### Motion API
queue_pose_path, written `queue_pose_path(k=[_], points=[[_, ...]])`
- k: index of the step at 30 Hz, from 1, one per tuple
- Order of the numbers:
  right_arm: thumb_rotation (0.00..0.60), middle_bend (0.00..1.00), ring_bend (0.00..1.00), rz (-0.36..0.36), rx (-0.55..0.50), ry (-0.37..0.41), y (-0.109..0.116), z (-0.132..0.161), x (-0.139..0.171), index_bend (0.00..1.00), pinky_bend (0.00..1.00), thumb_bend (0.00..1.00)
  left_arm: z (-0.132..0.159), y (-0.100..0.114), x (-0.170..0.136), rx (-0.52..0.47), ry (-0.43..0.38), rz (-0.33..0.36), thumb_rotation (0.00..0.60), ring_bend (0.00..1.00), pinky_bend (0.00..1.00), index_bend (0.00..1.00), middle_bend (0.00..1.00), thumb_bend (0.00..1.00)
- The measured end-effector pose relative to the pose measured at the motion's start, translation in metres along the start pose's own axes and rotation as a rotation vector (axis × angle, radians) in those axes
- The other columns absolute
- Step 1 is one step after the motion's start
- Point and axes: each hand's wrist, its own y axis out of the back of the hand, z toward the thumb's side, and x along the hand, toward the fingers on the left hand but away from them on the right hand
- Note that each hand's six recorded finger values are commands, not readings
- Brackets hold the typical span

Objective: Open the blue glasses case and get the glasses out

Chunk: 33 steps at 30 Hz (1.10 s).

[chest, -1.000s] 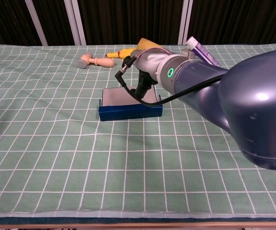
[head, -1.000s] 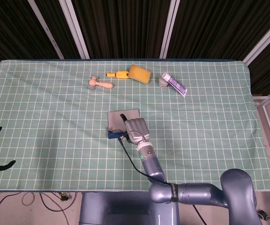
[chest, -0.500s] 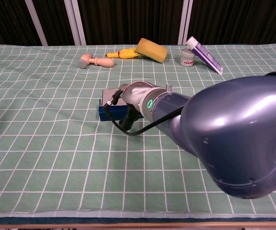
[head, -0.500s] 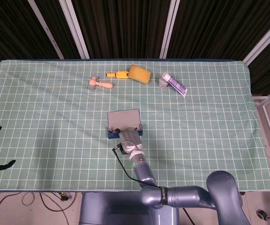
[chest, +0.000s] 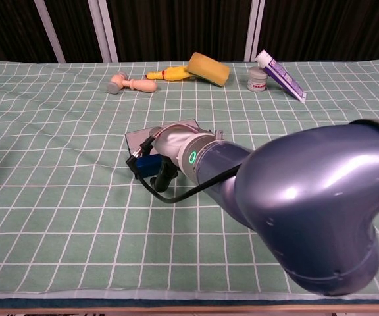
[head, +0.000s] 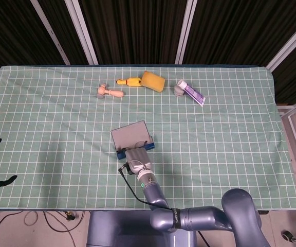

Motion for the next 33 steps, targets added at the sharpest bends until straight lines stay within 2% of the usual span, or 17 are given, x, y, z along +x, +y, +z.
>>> queue_pose_path(k=[8,13,23,33], points=[[0.6,0.93,1.0,0.014,0.001,0.028,0.0,0.005,0.012,0.38,0.99,0.55,0.0,0.0,0.0,-0.003,0.001,-0.002,0.6,0.0,0.0,0.0,0.0,0.0],[0.6,0.93,1.0,0.035,0.035,0.029,-0.003,0.001,0.024,0.39,0.99,0.56,-0.001,0.001,0.0,-0.006,0.005,0.002,0.6,0.0,0.0,0.0,0.0,0.0],[0.6,0.94,1.0,0.081,0.102,-0.04,-0.013,-0.03,0.047,0.4,0.99,0.56,-0.001,0.002,-0.002,-0.001,0.004,0.006,0.6,0.0,0.0,0.0,0.0,0.0],[0.6,0.94,1.0,0.038,0.157,-0.098,0.0,-0.059,0.058,0.4,0.99,0.55,0.0,0.002,-0.002,0.003,0.004,0.01,0.6,0.0,0.0,0.0,0.0,0.0]])
